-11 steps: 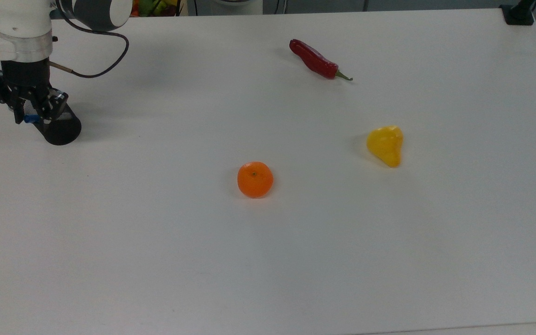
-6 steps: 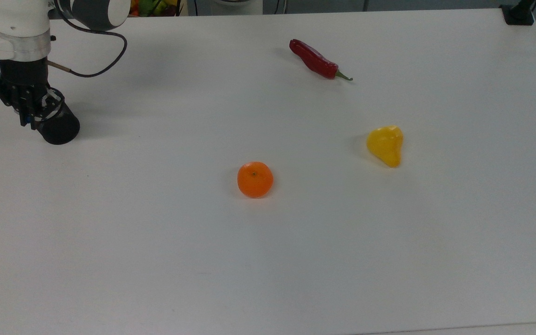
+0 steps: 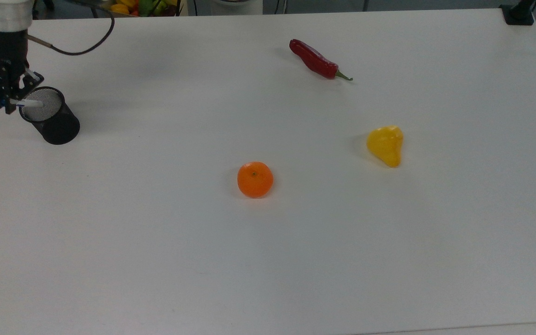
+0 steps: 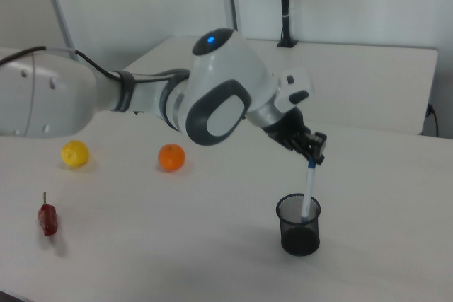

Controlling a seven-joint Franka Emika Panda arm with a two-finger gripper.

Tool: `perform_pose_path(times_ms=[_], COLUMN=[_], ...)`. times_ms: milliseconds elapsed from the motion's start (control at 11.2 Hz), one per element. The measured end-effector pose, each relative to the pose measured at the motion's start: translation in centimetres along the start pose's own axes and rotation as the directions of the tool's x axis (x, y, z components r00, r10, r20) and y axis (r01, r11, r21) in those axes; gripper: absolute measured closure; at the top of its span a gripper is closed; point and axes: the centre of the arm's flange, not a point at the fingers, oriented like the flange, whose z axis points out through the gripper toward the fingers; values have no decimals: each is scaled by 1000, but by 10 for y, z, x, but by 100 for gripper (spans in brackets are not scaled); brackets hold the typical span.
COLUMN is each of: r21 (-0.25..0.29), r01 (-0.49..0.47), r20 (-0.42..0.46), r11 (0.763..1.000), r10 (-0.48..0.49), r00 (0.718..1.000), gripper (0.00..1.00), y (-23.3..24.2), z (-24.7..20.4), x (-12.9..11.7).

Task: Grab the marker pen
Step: 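Lift the marker straight up out of the mesh cup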

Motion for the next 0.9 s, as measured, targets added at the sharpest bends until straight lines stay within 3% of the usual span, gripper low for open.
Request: perform_pose_path(times_ms=[448,895], r21=[12,155], r01=[-29,30], r20=[-90,-34], r11=[1000,988], r10=[30,-25], r00=[996,999], gripper=[83,83], y=[16,-58], z=[-80,-130], x=[17,26])
